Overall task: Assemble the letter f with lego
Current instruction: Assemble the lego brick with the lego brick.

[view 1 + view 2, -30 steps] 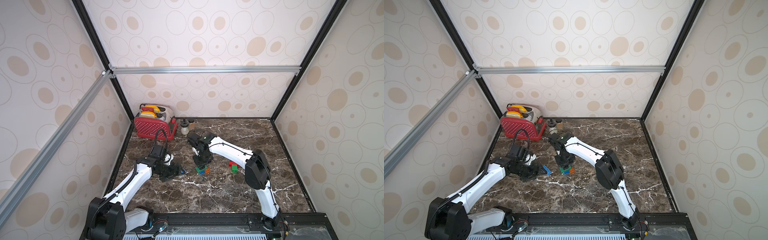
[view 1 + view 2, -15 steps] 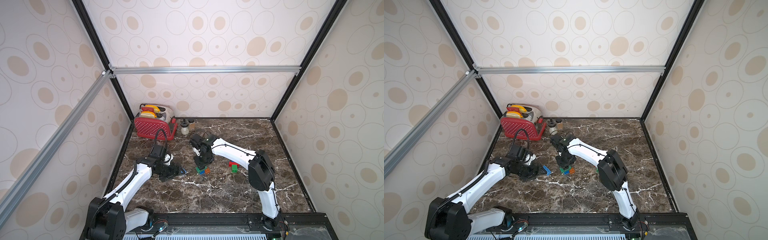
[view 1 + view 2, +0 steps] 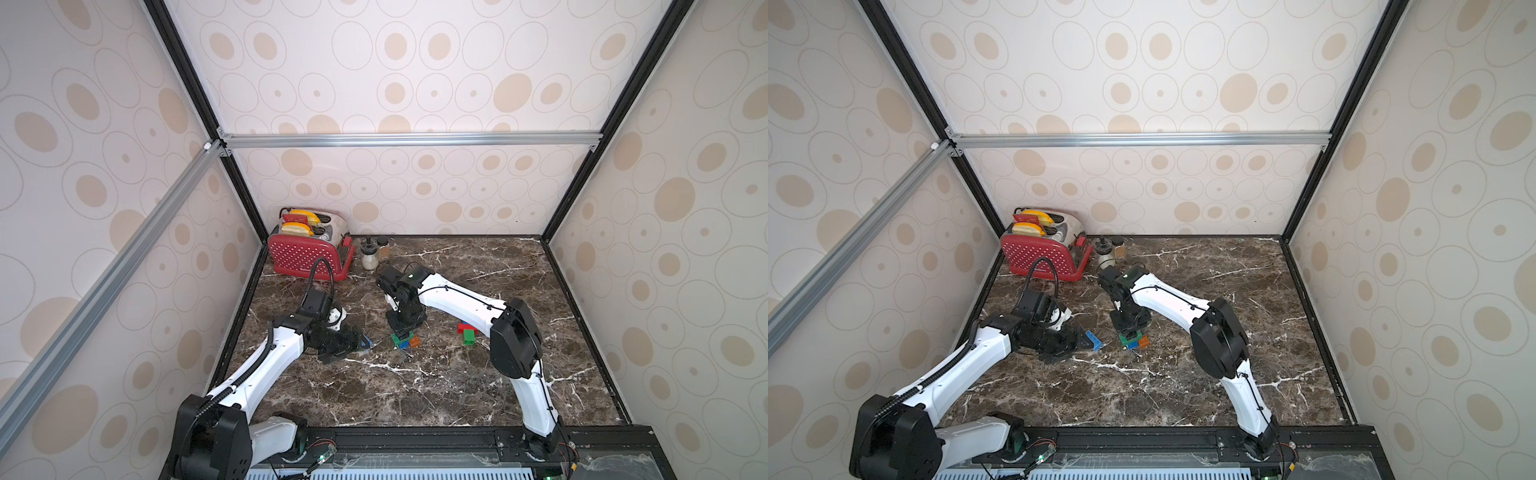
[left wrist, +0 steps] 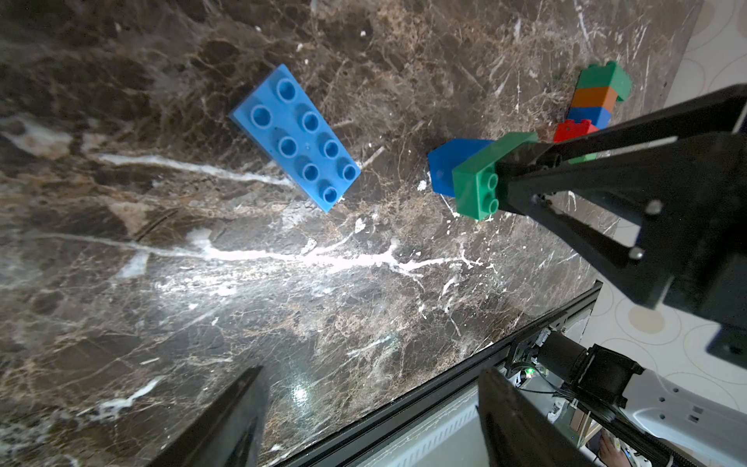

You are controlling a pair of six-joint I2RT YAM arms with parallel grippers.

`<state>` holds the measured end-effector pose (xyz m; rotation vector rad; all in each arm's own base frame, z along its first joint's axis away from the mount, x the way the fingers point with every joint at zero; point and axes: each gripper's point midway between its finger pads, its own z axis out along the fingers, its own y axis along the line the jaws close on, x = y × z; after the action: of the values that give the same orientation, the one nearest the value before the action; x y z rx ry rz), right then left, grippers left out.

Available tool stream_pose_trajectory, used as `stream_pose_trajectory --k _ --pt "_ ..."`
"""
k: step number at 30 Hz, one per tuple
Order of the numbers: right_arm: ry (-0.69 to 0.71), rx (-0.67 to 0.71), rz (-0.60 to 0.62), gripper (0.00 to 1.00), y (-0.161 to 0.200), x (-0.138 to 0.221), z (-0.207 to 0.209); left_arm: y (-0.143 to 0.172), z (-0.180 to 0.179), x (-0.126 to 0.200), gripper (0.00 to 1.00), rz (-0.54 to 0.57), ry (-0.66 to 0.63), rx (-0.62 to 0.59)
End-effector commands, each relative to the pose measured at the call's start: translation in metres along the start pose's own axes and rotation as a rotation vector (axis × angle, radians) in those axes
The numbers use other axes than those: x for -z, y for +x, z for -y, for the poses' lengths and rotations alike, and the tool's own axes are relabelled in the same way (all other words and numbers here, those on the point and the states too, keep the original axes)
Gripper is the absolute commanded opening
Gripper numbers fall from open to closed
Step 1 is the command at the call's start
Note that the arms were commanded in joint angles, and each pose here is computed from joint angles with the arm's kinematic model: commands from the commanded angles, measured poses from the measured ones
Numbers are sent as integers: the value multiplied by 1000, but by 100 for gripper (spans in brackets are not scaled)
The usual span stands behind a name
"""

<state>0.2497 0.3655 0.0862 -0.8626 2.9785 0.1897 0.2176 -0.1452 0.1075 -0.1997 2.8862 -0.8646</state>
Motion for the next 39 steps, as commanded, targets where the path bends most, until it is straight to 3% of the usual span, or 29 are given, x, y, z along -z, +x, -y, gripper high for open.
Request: stream_pose_trajectory --k 1,22,39 --pt "6 -19 -96 34 15 -24 -4 2 -3 1 83 -8 -15 -8" --pt "-25 -9 -61 34 1 -15 -30 1 -4 -1 83 -15 -18 -3" --pt "7 27 -30 44 -6 -1 -28 2 -6 -1 83 -15 -23 0"
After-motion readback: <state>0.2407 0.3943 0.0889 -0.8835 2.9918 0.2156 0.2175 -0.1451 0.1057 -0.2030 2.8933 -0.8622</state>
